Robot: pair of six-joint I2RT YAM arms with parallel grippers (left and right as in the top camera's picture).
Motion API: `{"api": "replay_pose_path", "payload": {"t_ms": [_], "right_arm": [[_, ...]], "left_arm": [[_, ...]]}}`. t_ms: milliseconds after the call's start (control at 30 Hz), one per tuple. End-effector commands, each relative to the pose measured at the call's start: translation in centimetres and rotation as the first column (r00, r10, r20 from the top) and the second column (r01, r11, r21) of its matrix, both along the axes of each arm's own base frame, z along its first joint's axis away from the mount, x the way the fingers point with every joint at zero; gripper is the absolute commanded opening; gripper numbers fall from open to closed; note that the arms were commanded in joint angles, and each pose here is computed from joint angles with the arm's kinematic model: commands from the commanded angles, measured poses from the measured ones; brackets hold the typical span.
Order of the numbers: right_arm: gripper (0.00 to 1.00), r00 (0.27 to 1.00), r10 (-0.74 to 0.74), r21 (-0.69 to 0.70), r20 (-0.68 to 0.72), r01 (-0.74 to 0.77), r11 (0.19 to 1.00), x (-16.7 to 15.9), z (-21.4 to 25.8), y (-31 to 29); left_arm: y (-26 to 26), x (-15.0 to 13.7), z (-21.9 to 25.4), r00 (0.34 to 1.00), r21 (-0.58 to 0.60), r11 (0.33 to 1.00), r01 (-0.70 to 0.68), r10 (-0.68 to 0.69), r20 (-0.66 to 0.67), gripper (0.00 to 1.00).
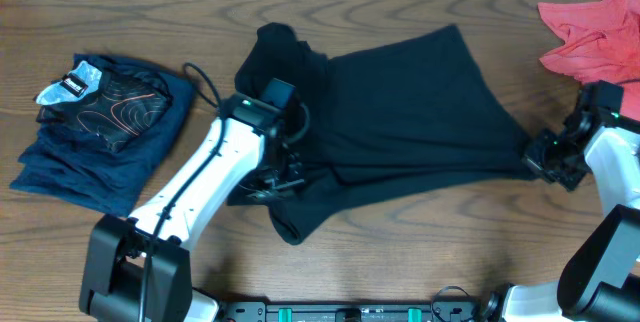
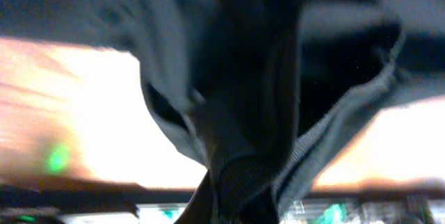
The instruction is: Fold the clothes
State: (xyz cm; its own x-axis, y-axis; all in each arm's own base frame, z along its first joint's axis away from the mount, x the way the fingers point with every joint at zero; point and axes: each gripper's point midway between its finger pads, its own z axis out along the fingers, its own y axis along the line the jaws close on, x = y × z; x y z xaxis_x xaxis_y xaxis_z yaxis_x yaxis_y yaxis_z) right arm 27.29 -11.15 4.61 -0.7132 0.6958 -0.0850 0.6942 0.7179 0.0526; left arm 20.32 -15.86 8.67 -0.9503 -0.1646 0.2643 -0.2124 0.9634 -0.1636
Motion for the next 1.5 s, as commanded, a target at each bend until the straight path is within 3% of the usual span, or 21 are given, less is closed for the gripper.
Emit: {"api": "replay_pose_path", "payload": {"t_ms": [0,200,267,300,367,500,567,667,767,967,1233,1333,1467], "right_arm": [[0.01,0.999,-0.020,-0.054,-0.026,0.019,0.998,-0.6,0.2,-1.6],[0.01,0.999,-0.026,-0.061,-0.020,0.024,0.998,-0.5,0.2,-1.8],[0.01,0.999,-0.026,-0.061,-0.020,0.024,0.998,-0.5,0.2,-1.8],[0.01,0.999,-0.025,-0.060,-0.020,0.024,0.998,-0.5,0.2,-1.8],[0.01,0.999,-0.025,-0.060,-0.020,0.024,0.998,-0.5,0.2,-1.8],[0.02,0.999,-0.025,-0.060,-0.021,0.024,0.998,-0.5,0.2,-1.8],[0.02,0.999,-0.025,-0.059,-0.021,0.024,0.998,-0.5,0.2,-1.8],[0.02,0.999,-0.025,-0.057,-0.026,0.024,0.998,-0.6,0.2,-1.8],[0.01,0.999,-0.018,-0.055,-0.034,0.016,0.998,-0.8,0.2,-1.7],[0.01,0.999,-0.018,-0.053,-0.039,0.016,0.998,-0.9,0.2,-1.6],[0.01,0.999,-0.018,-0.051,-0.044,0.016,0.999,-1.0,0.2,-1.6],[0.01,0.999,-0.017,-0.040,-0.051,0.015,0.999,-1.2,0.1,-1.3],[0.01,0.999,-0.014,-0.016,-0.041,0.013,1.000,-1.0,0.1,-0.9]], "left_arm": [[-4.1,-3.6,1.8,0.989,-0.167,0.982,0.089,-0.106,-0.102,0.06],[-5.6,-10.0,2.4,0.923,-0.141,0.939,0.314,-0.336,-0.189,0.07],[-4.9,-10.8,2.2,0.906,-0.087,0.927,0.366,-0.376,-0.195,0.52],[-4.4,-10.7,2.0,0.903,-0.054,0.923,0.380,-0.383,-0.193,0.62],[-2.8,-9.8,1.6,0.907,0.039,0.917,0.397,-0.385,-0.170,0.64],[1.3,-4.4,0.6,0.950,0.283,0.909,0.308,-0.312,-0.030,0.65],[2.1,-1.2,0.1,0.960,0.311,0.921,0.236,-0.270,0.071,0.64],[2.3,3.8,-0.6,0.952,0.271,0.952,0.146,-0.210,0.222,0.42],[2.7,6.9,-1.5,0.946,0.229,0.969,0.088,-0.153,0.287,0.24],[2.0,8.1,-4.7,0.958,0.166,0.979,0.122,-0.160,0.237,0.15],[2.0,8.9,-9.7,0.961,0.183,0.966,0.180,-0.213,0.175,0.15],[1.7,10.9,-11.2,0.936,0.189,0.957,0.218,-0.260,0.236,0.15],[2.8,15.5,-12.8,0.879,0.299,0.934,0.195,-0.302,0.370,0.17]]}}
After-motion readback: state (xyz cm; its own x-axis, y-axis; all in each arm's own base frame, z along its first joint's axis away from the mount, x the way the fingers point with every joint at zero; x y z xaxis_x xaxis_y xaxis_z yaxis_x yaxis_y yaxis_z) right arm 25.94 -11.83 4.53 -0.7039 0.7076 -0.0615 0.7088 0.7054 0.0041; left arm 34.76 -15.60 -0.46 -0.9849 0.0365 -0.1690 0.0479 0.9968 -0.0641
